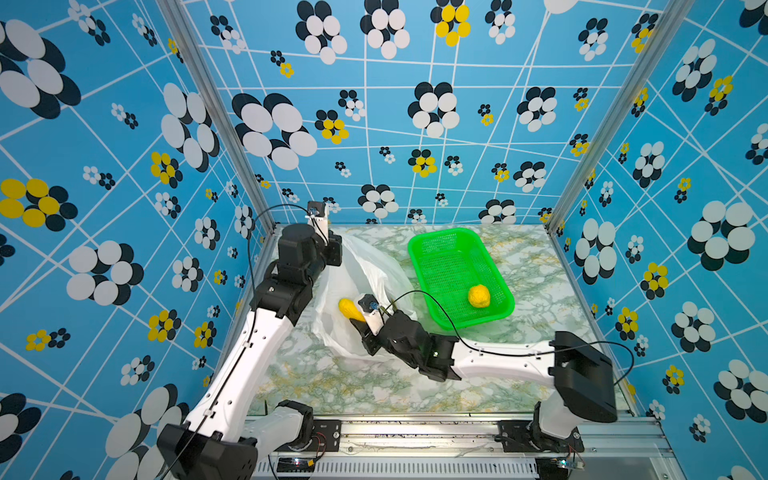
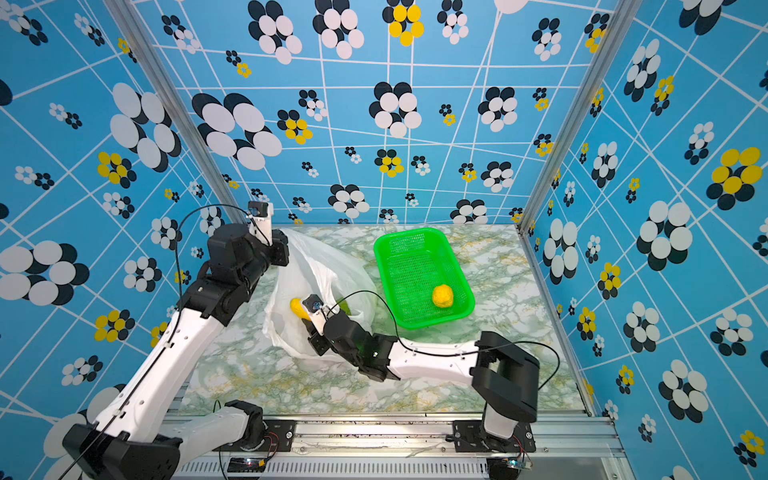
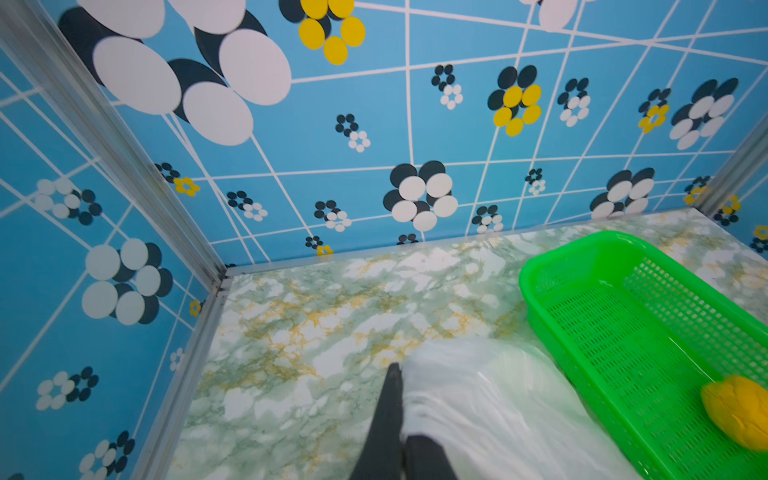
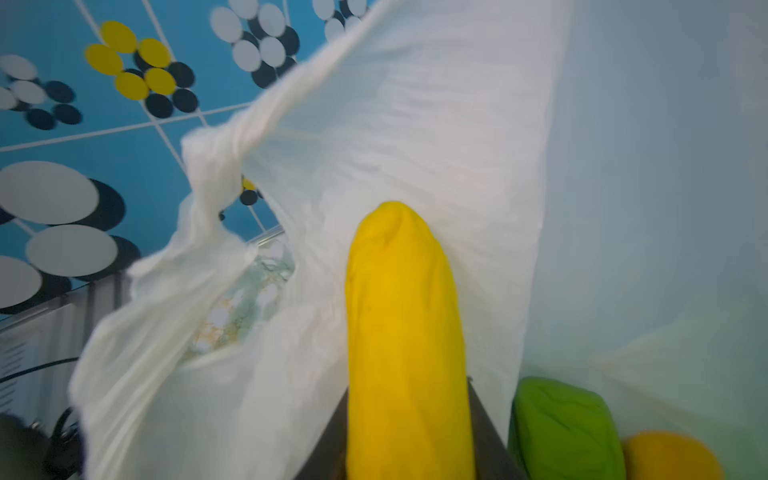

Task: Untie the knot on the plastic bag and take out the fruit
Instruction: 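Lift the long yellow fruit up out of the bag mouth with the right gripper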

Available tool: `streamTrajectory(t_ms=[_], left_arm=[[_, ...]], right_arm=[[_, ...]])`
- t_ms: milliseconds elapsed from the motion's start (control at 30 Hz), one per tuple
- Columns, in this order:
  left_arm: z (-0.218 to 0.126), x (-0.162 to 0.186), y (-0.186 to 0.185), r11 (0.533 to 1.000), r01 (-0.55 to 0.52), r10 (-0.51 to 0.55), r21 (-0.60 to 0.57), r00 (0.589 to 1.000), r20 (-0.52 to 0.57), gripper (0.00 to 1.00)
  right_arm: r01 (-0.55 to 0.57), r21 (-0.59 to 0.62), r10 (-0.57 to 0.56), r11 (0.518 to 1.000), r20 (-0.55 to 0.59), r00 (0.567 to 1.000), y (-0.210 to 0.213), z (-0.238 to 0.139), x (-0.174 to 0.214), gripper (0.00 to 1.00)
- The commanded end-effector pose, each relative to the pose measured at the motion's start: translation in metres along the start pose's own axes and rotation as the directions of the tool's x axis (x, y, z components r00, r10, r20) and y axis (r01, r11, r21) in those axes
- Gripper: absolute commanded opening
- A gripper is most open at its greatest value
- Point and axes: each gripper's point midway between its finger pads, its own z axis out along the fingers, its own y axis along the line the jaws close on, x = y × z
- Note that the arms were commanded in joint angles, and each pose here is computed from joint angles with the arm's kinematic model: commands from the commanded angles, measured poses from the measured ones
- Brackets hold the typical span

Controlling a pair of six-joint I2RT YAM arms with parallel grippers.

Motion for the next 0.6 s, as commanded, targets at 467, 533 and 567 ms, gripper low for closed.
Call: streamTrajectory(t_ms=[467, 533, 567], left_arm=[[-0.067, 0.096, -0.045, 0.991, -0.025, 0.035, 0.131, 0.997, -0.074, 0.0], [-0.064, 0.12, -0.04, 0.995, -0.023, 0.036, 0.101, 0.992, -0.123, 0.0], [-0.064, 0.127, -0.037, 0.996, -0.025, 0.037, 0.088, 0.99, -0.137, 0.0]], right_arm=[[-0.031, -0.053, 0.035, 0.998, 0.09, 0.995, -0.003, 0.0, -0.043, 0.3], [-0.027, -0.005, 0.027, 1.0, 0.072, 0.997, -0.012, 0.0, -0.029, 0.3], [-0.029, 0.019, 0.028, 0.999, 0.071, 0.997, -0.018, 0.0, -0.026, 0.29]])
